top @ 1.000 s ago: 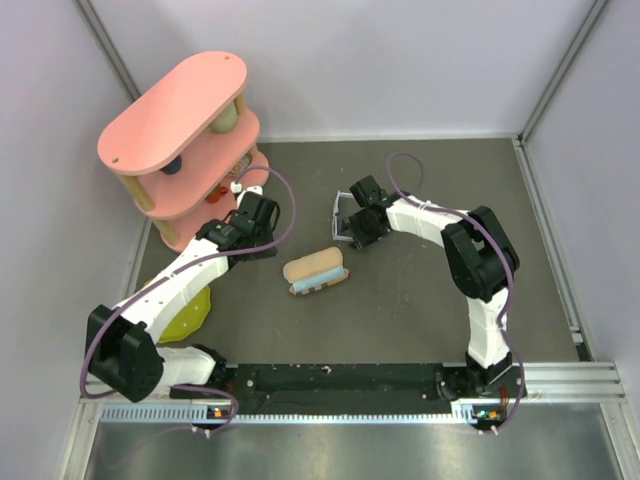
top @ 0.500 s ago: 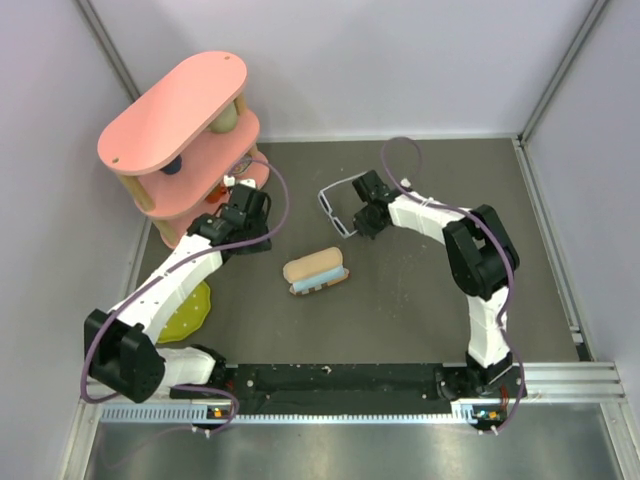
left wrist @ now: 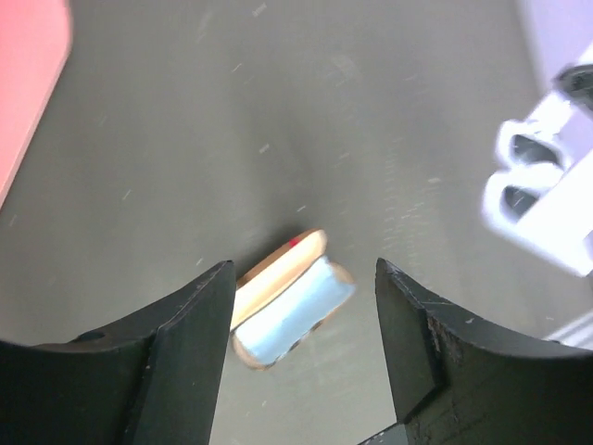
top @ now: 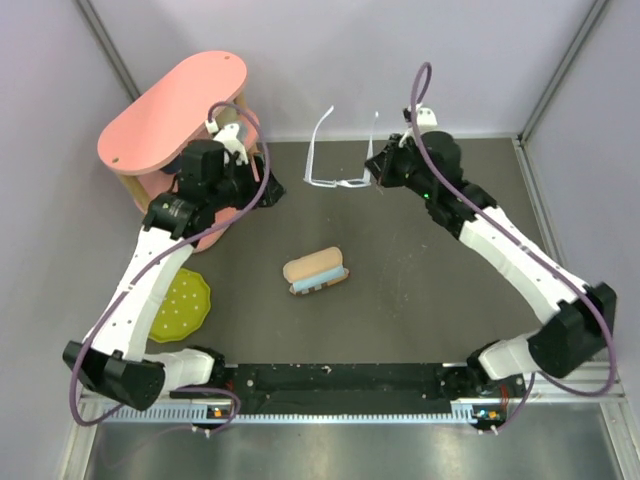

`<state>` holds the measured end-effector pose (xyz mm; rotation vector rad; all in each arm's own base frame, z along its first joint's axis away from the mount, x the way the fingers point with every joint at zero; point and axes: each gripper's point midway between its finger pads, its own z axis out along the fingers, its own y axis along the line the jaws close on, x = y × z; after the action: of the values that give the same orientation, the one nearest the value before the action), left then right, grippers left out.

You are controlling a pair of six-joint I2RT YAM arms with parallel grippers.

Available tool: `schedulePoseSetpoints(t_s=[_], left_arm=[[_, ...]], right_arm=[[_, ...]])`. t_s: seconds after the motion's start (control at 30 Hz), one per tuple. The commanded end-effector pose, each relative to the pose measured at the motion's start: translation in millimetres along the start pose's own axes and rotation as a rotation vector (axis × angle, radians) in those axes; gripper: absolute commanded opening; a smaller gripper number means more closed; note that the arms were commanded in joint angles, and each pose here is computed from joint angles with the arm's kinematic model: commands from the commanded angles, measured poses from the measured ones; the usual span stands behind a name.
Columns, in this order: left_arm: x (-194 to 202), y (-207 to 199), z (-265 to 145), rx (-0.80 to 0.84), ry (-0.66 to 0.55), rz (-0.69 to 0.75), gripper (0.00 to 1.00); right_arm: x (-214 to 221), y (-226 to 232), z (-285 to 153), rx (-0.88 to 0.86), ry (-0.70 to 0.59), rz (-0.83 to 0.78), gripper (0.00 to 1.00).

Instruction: Organize the sunglasses

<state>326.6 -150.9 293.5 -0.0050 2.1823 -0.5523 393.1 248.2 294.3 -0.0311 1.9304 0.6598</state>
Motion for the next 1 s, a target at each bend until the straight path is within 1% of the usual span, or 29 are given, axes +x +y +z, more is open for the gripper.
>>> schedulePoseSetpoints(t_s=[0.0, 0.07, 0.1, 0.13, 0.17, 0.23, 0.27, 0.33, 0.37, 0.43, 0.47, 0.5, 0.53, 0.57, 0.6, 0.63, 0.67, 0.83, 0.93, 0.97], left_arm=[[-58.7, -89.4, -71.0, 0.430, -0.197, 0.175, 0.66], [-69.6, -113.0, -94.7, 0.555, -0.255, 0.228, 0.66], [-66.6, -131.3, -116.8, 0.672, -0.264, 0.275, 0.66], [-66.8, -139.9, -127.9, 0.728, -0.278, 0.296, 0.65], [-73.1, -151.4, -147.9, 0.793, -0.335, 0.328, 0.65], [-63.2, -167.3, -173.0, 0.930, -0.324, 0.386, 0.59], [-63.7, -175.6, -188.4, 0.994, -0.349, 0.412, 0.57], [-54.8, -184.5, -207.7, 1.099, -0.337, 0.458, 0.50], [-50.4, -186.1, -211.4, 1.129, -0.311, 0.432, 0.47], [-50.8, -192.5, -224.0, 1.198, -0.348, 0.474, 0.40], [-44.0, -191.8, -222.5, 1.227, -0.299, 0.440, 0.38], [-45.6, -194.5, -226.9, 1.256, -0.329, 0.470, 0.37], [-44.2, -194.6, -225.8, 1.268, -0.319, 0.460, 0.35], [-40.8, -193.4, -219.2, 1.280, -0.277, 0.421, 0.34], [-38.7, -193.7, -217.8, 1.293, -0.263, 0.411, 0.32], [-39.2, -195.8, -220.1, 1.314, -0.284, 0.430, 0.31], [-37.7, -194.9, -212.7, 1.315, -0.250, 0.391, 0.31], [-34.0, -201.6, -202.7, 1.344, -0.198, 0.351, 0.32], [-32.9, -206.0, -200.4, 1.359, -0.187, 0.344, 0.35], [-33.0, -206.5, -197.2, 1.357, -0.177, 0.333, 0.38]], right_arm=[[-36.9, 59.1, -48.3, -0.333, -0.109, -0.270, 0.00], [-43.6, 66.6, -62.0, -0.373, -0.136, -0.320, 0.00], [-48.0, 74.4, -73.6, -0.413, -0.151, -0.342, 0.00], [-49.9, 77.1, -78.3, -0.430, -0.160, -0.374, 0.00], [-50.1, 78.8, -81.9, -0.440, -0.160, -0.383, 0.00], [-54.9, 84.2, -91.5, -0.466, -0.176, -0.417, 0.00], [-55.3, 86.6, -94.9, -0.479, -0.178, -0.425, 0.00], [-58.9, 90.8, -101.0, -0.499, -0.189, -0.434, 0.00], [-60.1, 93.2, -103.9, -0.511, -0.191, -0.437, 0.00], [-60.6, 101.5, -109.0, -0.558, -0.189, -0.446, 0.00], [-60.4, 104.3, -110.6, -0.575, -0.187, -0.449, 0.00], [-58.9, 109.7, -114.4, -0.611, -0.180, -0.453, 0.00], [-61.6, 114.2, -117.9, -0.631, -0.185, -0.453, 0.00], [-62.4, 118.5, -121.1, -0.653, -0.187, -0.452, 0.00], [-60.7, 122.5, -124.3, -0.684, -0.180, -0.455, 0.00], [-63.3, 128.2, -129.0, -0.711, -0.186, -0.449, 0.00], [-62.6, 132.4, -132.2, -0.737, -0.185, -0.447, 0.00], [-64.8, 147.7, -139.3, -0.799, -0.186, -0.428, 0.00], [-61.3, 155.4, -138.3, -0.814, -0.183, -0.427, 0.00], [-60.4, 158.0, -138.1, -0.818, -0.183, -0.426, 0.00]])
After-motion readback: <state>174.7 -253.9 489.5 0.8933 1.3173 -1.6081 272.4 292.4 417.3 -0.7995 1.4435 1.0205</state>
